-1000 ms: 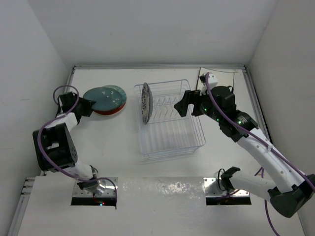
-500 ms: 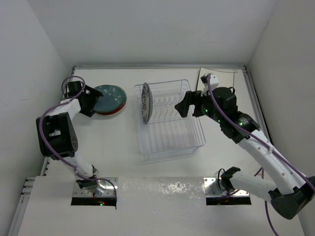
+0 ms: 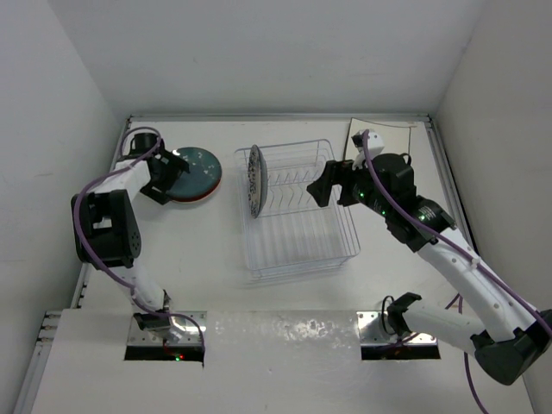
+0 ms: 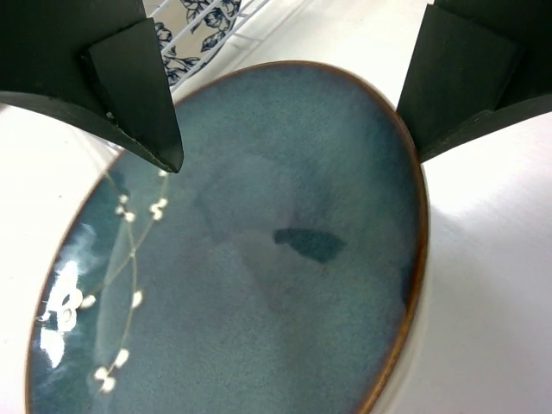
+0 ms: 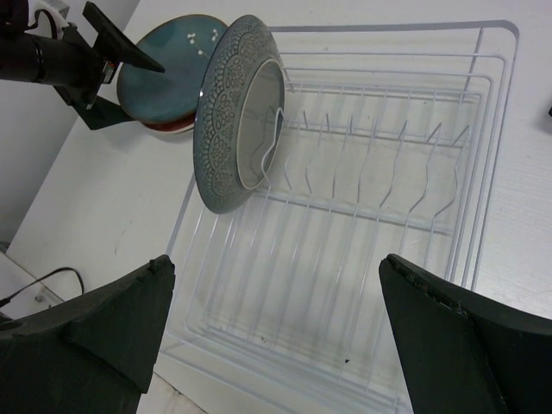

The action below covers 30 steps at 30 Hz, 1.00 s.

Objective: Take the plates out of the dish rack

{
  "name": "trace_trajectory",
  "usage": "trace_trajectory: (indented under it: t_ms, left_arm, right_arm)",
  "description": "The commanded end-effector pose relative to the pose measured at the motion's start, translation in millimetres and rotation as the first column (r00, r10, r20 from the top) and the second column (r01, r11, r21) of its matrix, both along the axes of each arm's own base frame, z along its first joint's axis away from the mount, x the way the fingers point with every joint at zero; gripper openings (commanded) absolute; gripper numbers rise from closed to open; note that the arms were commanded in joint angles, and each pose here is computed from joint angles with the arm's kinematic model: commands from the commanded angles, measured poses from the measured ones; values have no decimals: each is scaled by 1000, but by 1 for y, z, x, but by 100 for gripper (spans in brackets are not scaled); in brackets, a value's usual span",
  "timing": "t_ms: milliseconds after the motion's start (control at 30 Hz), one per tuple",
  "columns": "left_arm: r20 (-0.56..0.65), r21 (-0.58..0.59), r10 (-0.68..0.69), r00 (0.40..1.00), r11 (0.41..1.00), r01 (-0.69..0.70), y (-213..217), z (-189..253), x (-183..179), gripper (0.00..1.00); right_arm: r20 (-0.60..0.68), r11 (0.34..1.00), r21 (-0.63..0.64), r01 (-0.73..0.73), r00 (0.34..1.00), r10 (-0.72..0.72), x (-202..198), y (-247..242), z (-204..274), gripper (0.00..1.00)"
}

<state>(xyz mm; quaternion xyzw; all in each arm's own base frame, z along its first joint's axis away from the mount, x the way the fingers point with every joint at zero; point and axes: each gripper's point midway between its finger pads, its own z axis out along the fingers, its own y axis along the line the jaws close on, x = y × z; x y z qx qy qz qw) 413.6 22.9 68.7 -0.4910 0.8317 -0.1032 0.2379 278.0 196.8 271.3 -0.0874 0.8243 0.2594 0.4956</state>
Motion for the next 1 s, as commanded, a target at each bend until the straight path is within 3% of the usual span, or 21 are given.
trace_trajectory:
  t_ms: [0,433,600,633,733,767,933,967]
  left_arm:
    - [3,52,25,1000,998,-25,9,17,2,100]
    - [-49,1,-49,998,999,49,-9,22,-7,100]
    - [64,115,-123,990,987,115,-2,73,-11,100]
    - [95,144,-152,984,980,138,-2,83,-12,100]
    - [204,250,-289,935,939,235,-8,121,-23,100]
    - [236,301,-331,914,919,255,-8,139,-34,100]
    - [249,411,-419,873,862,296,-7,147,-86,100]
    - [267,435,-419,868,856,280,-7,144,-103,100]
  right_arm:
    - [26,1000,19,19,999,-20,1,-3,10,99]
    - [-38,1000,-17,9,999,-10,9,8,4,99]
    - [-32,959,-278,52,998,-63,20,21,2,99]
    - [-24,955,-297,25,999,-33,24,42,9,99]
    - [12,918,-393,61,998,-61,39,65,14,99]
    - [15,904,-423,67,998,-67,41,70,12,99]
    - [116,816,-553,168,985,-125,67,107,17,99]
    - [113,769,-613,179,984,-140,75,112,-4,99]
